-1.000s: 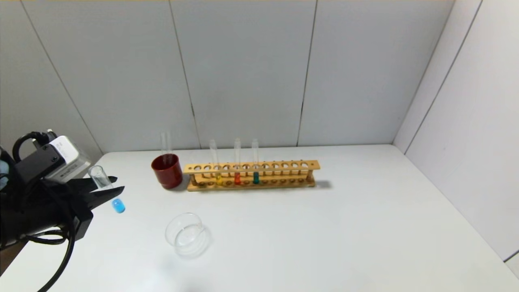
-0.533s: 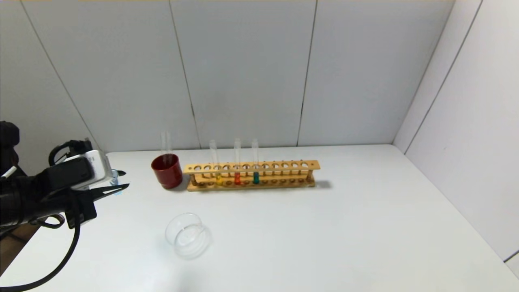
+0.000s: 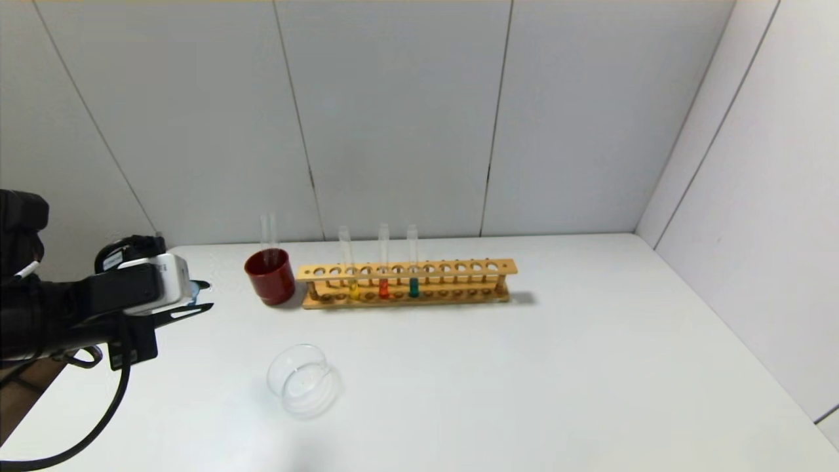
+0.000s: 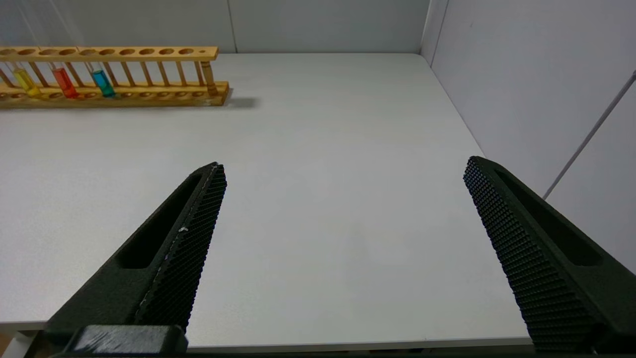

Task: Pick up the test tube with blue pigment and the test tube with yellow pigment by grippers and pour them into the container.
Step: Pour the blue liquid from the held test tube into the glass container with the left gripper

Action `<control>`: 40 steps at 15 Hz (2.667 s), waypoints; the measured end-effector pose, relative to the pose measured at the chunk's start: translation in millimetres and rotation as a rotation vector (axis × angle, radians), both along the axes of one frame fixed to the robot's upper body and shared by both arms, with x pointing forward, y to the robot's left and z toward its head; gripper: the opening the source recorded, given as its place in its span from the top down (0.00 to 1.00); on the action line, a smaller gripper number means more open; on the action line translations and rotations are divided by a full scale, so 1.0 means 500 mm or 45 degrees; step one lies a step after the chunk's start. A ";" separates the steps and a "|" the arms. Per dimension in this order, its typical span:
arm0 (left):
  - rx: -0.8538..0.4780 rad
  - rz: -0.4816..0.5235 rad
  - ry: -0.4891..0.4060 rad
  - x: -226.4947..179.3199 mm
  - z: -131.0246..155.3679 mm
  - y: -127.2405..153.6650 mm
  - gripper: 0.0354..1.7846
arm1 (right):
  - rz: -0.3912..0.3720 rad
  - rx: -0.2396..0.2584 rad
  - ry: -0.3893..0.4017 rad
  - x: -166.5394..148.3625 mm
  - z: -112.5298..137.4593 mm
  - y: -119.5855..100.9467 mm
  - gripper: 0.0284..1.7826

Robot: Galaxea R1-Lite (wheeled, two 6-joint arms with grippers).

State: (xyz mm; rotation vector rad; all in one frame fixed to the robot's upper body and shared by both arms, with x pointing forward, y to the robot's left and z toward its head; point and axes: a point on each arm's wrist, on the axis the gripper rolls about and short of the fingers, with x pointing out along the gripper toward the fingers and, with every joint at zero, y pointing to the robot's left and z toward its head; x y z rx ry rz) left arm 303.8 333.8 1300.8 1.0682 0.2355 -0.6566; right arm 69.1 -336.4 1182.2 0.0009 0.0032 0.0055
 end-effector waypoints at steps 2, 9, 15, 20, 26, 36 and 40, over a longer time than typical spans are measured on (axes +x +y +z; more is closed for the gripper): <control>0.042 -0.021 -0.009 0.000 -0.006 0.001 0.84 | 0.000 0.000 0.000 0.000 0.000 0.000 0.02; 0.271 -0.117 -0.124 0.021 -0.016 0.016 0.84 | -0.001 0.000 0.000 0.000 0.000 0.000 0.02; 0.373 -0.229 -0.192 0.075 -0.045 0.006 0.84 | -0.001 0.001 0.000 0.000 0.000 0.000 0.02; 0.441 -0.317 -0.193 0.103 -0.080 -0.007 0.84 | -0.001 -0.001 0.000 0.000 0.000 0.000 0.02; 0.464 -0.387 -0.358 0.170 -0.127 -0.034 0.84 | 0.000 0.000 0.000 0.000 0.000 0.000 0.02; 0.547 -0.476 -0.366 0.192 -0.164 -0.044 0.84 | 0.000 0.000 0.000 0.000 0.000 0.000 0.02; 0.561 -0.483 -0.383 0.197 -0.161 -0.045 0.84 | 0.000 0.001 0.000 0.000 0.000 0.000 0.02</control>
